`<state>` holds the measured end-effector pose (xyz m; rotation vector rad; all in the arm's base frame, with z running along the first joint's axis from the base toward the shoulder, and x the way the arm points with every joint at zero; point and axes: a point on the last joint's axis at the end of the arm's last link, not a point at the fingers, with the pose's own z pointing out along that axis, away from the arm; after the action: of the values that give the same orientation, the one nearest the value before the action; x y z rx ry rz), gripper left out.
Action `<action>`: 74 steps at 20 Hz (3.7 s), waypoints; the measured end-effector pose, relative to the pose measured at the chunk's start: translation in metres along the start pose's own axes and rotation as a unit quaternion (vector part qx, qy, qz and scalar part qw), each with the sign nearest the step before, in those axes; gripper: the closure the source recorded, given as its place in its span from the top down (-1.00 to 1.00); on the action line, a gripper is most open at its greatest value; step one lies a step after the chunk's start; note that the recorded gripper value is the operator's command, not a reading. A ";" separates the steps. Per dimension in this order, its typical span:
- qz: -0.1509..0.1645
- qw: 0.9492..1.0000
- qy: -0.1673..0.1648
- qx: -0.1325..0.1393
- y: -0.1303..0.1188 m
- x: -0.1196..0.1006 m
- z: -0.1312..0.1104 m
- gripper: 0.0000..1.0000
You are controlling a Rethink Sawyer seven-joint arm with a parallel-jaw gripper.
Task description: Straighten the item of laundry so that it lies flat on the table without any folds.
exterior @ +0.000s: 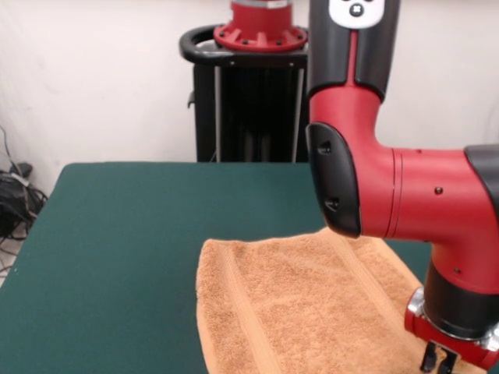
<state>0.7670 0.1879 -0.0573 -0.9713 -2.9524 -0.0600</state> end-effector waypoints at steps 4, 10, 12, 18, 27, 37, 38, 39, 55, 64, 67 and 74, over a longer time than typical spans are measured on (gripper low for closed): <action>0.002 1.000 0.001 -0.001 0.000 -0.001 0.000 -1.00; 0.003 1.000 0.001 -0.002 0.000 -0.001 0.000 -1.00; 0.003 1.000 0.001 -0.002 0.000 -0.001 0.000 -1.00; 0.003 1.000 0.001 -0.001 0.000 -0.001 0.000 -1.00; 0.002 1.000 -0.001 -0.002 0.000 -0.001 0.000 -1.00; 0.006 0.999 -0.033 0.007 -0.030 -0.011 -0.010 -1.00; 0.005 0.999 -0.049 0.010 -0.042 -0.017 -0.013 -1.00; 0.003 0.998 -0.063 0.012 -0.052 -0.022 -0.015 -1.00; 0.052 0.992 -0.103 0.058 -0.224 -0.094 -0.056 -1.00; 0.046 0.990 -0.107 0.076 -0.258 -0.104 -0.069 -1.00; 0.039 0.990 -0.107 0.079 -0.258 -0.101 -0.066 -1.00; 0.034 0.991 -0.106 0.079 -0.256 -0.099 -0.064 -1.00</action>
<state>0.6957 -0.0802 -0.0043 -1.1194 -3.0475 0.2918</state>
